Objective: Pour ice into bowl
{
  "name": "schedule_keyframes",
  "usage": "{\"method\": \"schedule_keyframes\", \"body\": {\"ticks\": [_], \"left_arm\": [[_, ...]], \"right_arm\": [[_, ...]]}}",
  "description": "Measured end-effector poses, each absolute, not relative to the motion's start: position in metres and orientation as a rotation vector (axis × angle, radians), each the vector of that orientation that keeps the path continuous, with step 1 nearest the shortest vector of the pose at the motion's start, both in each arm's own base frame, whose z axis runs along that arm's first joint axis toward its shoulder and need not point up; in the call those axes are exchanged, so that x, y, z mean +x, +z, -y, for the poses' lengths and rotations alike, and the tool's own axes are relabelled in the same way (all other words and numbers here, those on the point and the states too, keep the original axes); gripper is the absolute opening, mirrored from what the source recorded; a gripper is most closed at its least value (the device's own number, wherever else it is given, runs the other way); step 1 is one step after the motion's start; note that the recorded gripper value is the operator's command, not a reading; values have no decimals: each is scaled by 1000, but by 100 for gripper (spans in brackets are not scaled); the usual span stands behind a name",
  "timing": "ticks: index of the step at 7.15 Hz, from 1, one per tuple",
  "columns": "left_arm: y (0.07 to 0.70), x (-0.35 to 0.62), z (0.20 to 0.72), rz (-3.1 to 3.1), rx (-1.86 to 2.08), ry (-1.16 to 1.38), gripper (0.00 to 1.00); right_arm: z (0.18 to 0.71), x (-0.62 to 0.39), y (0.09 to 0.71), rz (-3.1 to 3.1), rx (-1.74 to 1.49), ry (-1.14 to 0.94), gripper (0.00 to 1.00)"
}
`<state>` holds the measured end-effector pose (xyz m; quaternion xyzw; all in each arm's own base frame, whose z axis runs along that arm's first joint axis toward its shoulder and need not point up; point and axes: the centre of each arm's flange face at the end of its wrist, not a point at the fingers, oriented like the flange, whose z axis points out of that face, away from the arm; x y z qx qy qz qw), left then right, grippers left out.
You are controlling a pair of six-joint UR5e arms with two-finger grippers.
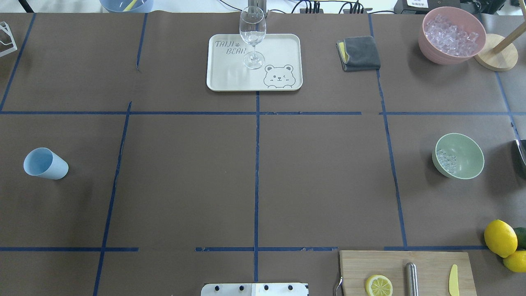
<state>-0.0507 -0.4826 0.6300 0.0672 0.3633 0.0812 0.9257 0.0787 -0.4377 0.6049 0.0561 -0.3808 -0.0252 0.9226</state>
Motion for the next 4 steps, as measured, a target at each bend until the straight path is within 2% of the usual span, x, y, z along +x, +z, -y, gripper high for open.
{"method": "schedule_keyframes", "body": {"ticks": [4], "left_arm": [[641, -55, 474, -752, 109, 139, 100]], "right_arm": [[438, 80, 614, 807, 85, -26, 100]]}}
